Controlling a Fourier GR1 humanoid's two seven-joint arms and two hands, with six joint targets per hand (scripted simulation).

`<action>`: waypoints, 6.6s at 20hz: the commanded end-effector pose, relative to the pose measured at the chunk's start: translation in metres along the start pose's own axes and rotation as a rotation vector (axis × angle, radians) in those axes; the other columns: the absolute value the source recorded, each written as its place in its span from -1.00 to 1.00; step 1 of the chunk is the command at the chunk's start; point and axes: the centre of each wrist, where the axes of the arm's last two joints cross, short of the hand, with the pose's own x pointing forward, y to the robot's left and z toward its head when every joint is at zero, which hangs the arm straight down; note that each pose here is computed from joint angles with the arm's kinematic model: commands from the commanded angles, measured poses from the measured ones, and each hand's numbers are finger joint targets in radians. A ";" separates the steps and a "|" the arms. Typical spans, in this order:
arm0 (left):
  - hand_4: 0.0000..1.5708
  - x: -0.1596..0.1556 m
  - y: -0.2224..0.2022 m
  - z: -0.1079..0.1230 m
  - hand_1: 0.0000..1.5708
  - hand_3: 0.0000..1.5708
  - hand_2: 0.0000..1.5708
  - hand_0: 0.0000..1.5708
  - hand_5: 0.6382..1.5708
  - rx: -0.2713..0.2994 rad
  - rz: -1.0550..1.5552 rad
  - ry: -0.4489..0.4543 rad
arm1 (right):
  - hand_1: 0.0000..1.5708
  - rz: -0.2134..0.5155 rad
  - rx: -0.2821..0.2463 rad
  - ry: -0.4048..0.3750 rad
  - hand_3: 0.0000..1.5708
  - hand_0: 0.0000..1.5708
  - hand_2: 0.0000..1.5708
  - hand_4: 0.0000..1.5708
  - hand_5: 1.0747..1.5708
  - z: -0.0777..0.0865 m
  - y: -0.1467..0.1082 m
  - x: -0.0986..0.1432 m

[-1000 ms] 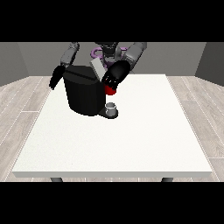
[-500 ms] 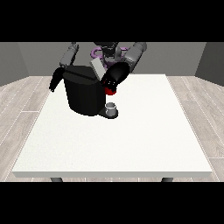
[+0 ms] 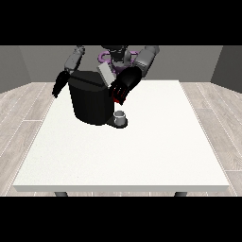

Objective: Insert the coffee pod into the coffee machine and close the lid

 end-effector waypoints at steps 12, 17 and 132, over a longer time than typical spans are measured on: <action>-1.00 -0.002 -0.059 0.004 -1.00 -0.92 -1.00 -1.00 1.00 -0.124 0.076 0.035 | -1.00 -0.027 -0.011 0.137 -1.00 -1.00 -1.00 -1.00 1.00 0.030 -0.002 -0.049; -1.00 -0.006 -0.150 0.029 -1.00 -1.00 -0.89 -1.00 1.00 -0.279 0.172 0.057 | -1.00 -0.022 -0.001 0.250 -1.00 -1.00 -1.00 -1.00 1.00 0.059 -0.017 -0.079; -0.73 0.069 -0.189 0.134 -1.00 -1.00 -1.00 -1.00 1.00 -0.014 1.162 -0.136 | -1.00 0.082 0.147 -0.270 -1.00 -1.00 -1.00 -0.93 1.00 -0.115 0.014 0.197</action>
